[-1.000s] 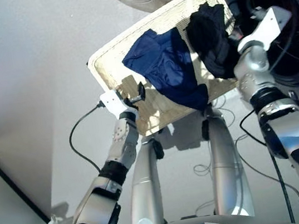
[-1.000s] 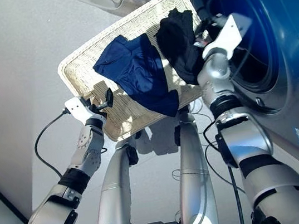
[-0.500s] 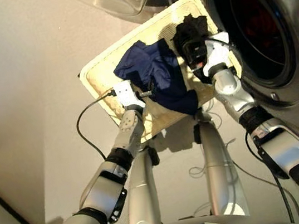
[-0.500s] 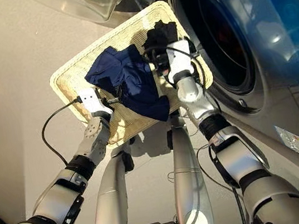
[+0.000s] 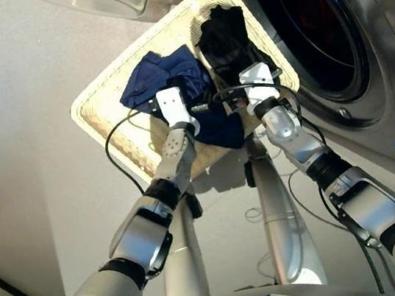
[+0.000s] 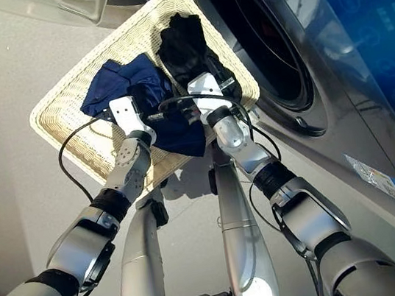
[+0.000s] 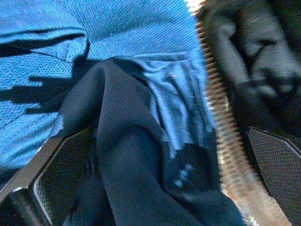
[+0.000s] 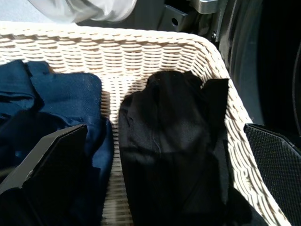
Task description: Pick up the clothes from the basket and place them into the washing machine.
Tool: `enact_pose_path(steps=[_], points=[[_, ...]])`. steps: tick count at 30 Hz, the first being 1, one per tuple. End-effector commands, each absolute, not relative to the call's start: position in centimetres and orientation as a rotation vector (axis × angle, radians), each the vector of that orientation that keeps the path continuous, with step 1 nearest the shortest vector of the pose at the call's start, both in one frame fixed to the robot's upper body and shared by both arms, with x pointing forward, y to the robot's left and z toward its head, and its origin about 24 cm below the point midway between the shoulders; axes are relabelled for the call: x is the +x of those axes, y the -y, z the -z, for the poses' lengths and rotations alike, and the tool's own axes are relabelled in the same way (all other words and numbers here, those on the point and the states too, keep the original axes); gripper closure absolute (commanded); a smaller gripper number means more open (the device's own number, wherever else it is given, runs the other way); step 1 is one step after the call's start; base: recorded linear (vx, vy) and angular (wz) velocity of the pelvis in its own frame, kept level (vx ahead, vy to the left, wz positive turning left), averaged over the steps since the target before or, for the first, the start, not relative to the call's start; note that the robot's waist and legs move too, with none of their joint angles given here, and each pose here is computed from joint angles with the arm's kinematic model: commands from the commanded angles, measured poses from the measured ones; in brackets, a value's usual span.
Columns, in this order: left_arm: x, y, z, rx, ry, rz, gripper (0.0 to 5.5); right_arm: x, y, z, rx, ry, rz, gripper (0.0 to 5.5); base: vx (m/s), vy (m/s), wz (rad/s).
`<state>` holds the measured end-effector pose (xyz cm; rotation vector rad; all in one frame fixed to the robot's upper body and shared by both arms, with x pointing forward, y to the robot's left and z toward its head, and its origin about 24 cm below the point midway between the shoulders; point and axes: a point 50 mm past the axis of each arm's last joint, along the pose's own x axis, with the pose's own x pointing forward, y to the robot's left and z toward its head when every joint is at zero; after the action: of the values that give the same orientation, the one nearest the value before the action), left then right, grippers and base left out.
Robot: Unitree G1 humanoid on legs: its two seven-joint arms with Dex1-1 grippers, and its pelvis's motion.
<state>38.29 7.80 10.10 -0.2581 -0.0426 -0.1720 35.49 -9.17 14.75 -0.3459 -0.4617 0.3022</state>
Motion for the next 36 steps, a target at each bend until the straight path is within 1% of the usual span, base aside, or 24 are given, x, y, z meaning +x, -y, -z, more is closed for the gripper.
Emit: enact_pose_path(steps=[1,2,3,4,7,11,13,16,17,19,20,22,26,29,36], points=[[39.7,-10.3,-12.0,-0.225,0.092,0.077,1.29,34.2,6.4,-18.7,-0.253,0.652,-0.398,0.00,0.000,0.000,0.000],[39.8,-11.0,-12.2,-0.233,0.091,0.051,3.47,34.0,6.3,-18.8,-0.241,0.657,-0.406,0.00,0.000,0.000,0.000],[40.0,-11.6,-12.2,-0.241,0.087,0.025,5.50,33.9,6.2,-18.8,-0.233,0.658,-0.411,0.00,0.007,-0.010,-0.193],[40.1,-12.4,-12.1,-0.253,0.079,-0.006,5.50,33.8,6.2,-18.5,-0.222,0.651,-0.416,0.00,0.000,0.000,0.000],[40.2,-13.4,-12.2,-0.281,0.078,-0.045,5.50,33.6,6.4,-18.2,-0.197,0.643,-0.421,0.00,0.000,0.000,0.000],[40.1,-13.6,-12.1,-0.295,0.083,-0.052,5.50,33.9,6.9,-17.7,-0.197,0.618,-0.414,0.00,0.000,0.000,0.000],[40.0,-13.3,-12.1,-0.322,0.099,-0.040,5.50,34.3,7.1,-17.2,-0.226,0.595,-0.402,0.00,0.000,0.000,0.000],[39.6,-12.9,-12.3,-0.381,0.136,0.001,5.50,35.0,7.2,-16.4,-0.341,0.558,-0.396,0.00,0.000,0.000,0.000],[39.4,-13.0,-12.8,-0.403,0.174,0.024,5.50,35.3,7.4,-16.2,-0.434,0.556,-0.391,0.00,0.000,0.000,0.000],[38.8,-12.4,-13.2,-0.468,0.211,0.082,5.50,35.3,7.4,-15.9,-0.571,0.562,-0.418,0.00,-0.109,-0.030,0.026],[38.8,-12.4,-13.1,-0.468,0.210,0.082,5.50,35.3,7.3,-15.8,-0.571,0.562,-0.418,0.00,-0.105,-0.044,0.113],[37.9,-12.0,-14.2,-0.591,0.286,0.151,5.50,35.5,7.7,-14.6,-0.722,0.522,-0.459,0.00,-0.006,-0.036,0.084],[36.9,-11.7,-15.3,-0.691,0.351,0.216,5.50,35.7,7.2,-13.3,-0.838,0.479,-0.510,0.00,-0.003,-0.013,0.038],[36.0,-10.9,-16.3,-0.780,0.397,0.265,5.50,35.7,6.6,-12.7,-0.887,0.469,-0.542,0.00,0.000,0.000,0.000],[34.6,-9.5,-17.4,-0.840,0.435,0.345,5.50,35.3,5.7,-12.3,-0.956,0.485,-0.585,0.00,0.000,0.000,0.000]])
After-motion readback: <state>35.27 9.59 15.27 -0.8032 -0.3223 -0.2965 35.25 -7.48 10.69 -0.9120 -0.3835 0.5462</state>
